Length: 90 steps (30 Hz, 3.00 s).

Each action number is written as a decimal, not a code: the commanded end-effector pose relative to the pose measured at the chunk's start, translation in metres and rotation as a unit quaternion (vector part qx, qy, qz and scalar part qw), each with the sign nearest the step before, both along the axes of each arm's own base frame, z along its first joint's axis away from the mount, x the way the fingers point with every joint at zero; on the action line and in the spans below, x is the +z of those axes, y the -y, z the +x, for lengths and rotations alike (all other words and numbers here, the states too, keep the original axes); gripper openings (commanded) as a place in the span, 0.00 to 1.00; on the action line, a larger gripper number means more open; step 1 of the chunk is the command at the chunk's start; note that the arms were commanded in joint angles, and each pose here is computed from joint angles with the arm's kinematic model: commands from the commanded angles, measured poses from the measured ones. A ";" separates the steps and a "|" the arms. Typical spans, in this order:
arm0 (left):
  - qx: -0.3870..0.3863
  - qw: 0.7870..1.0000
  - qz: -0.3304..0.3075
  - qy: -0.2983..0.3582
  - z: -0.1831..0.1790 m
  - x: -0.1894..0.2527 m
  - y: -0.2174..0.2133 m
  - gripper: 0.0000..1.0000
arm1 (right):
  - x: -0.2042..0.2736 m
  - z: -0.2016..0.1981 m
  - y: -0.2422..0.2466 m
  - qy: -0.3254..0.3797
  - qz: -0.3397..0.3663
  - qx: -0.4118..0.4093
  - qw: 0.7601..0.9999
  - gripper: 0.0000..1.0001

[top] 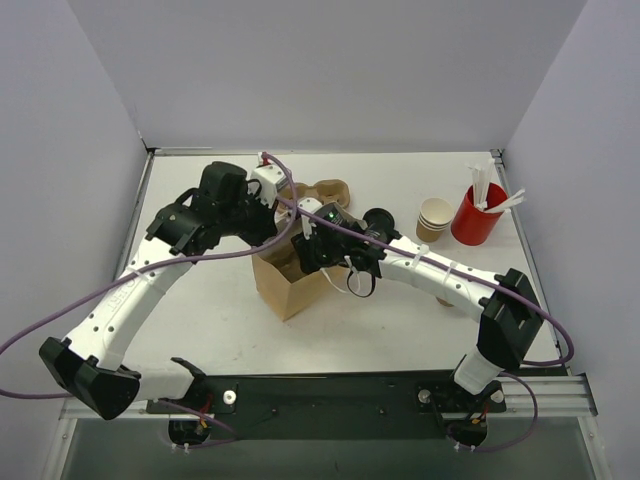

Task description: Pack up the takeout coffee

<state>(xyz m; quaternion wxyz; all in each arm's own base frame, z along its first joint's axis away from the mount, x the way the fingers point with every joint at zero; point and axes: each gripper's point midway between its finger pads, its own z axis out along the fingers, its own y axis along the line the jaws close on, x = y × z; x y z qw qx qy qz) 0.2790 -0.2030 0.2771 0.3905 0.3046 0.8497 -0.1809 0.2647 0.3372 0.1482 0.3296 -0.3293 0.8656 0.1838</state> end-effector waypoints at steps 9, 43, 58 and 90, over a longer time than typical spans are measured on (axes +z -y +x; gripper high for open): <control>0.132 0.988 0.018 0.077 0.025 0.011 -0.015 0.00 | -0.006 -0.011 0.004 -0.001 -0.044 0.013 0.999 0.36; 0.187 0.968 -0.094 0.135 0.033 0.030 -0.012 0.00 | -0.066 -0.031 0.019 -0.076 -0.150 0.047 0.985 0.35; 0.159 0.971 -0.110 0.138 0.028 0.029 -0.004 0.00 | -0.076 -0.026 0.026 -0.090 -0.186 0.042 0.978 0.40; 0.145 0.978 -0.112 0.095 0.017 0.011 0.003 0.00 | 0.020 -0.007 -0.003 -0.044 -0.114 0.030 0.992 0.84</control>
